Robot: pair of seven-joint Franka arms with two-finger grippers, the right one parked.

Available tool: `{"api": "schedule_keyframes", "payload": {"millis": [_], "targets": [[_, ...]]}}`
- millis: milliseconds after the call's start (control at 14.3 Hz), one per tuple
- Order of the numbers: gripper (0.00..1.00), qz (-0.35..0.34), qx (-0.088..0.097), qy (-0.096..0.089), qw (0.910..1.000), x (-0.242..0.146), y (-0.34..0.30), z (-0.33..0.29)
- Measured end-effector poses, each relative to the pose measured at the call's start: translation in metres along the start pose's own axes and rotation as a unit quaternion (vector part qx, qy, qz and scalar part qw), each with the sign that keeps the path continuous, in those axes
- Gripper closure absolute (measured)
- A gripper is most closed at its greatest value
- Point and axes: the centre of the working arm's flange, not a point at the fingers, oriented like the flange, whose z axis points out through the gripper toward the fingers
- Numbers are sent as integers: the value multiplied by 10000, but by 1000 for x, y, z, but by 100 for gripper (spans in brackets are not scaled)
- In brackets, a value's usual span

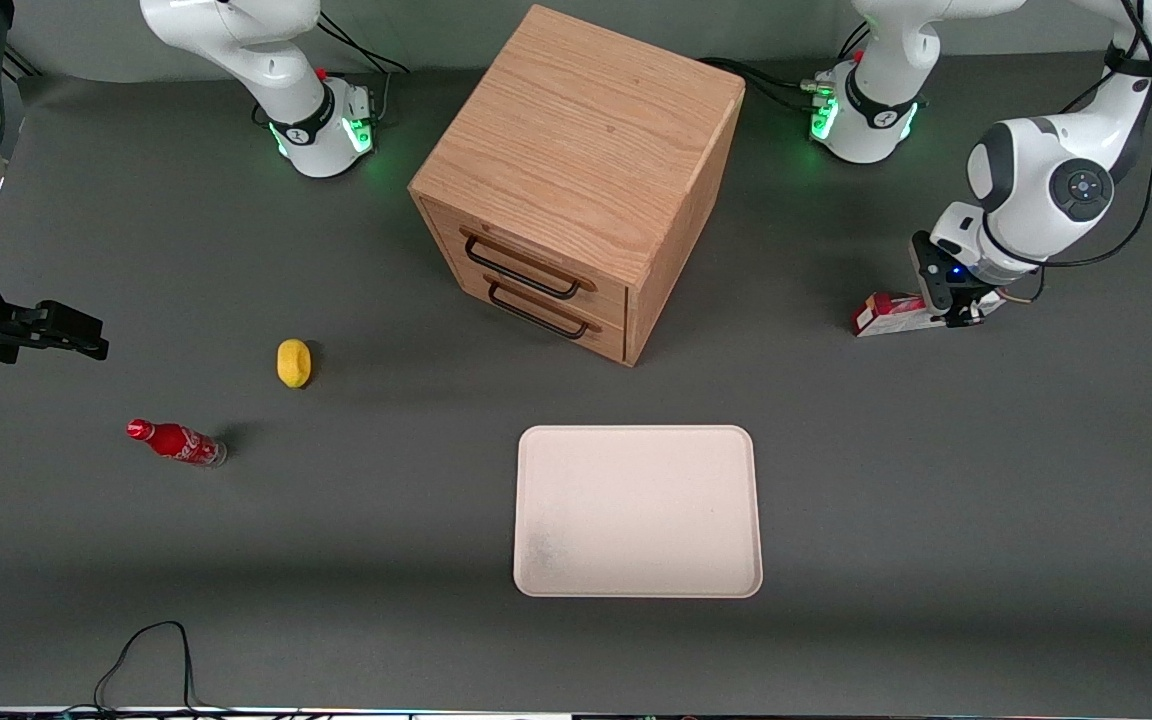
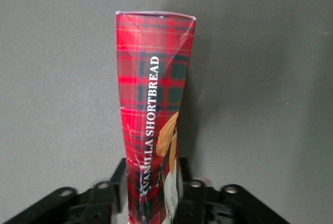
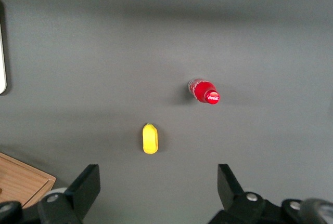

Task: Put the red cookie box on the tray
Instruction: 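Lift the box by its end with the left gripper, tilting it upright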

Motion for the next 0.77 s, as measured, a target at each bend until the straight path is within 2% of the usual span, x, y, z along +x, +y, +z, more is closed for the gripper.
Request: {"api": "schedule_keyframes", "payload": {"millis": [209, 279, 419, 488, 767], "targets": [[90, 9, -13, -4, 10000, 0, 0, 2], [95, 10, -16, -4, 10000, 0, 0, 2], [96, 7, -25, -6, 10000, 0, -3, 0], [96, 4, -97, -14, 10000, 0, -7, -4], [96, -170, -542, -71, 9984, 0, -42, -48]]}}
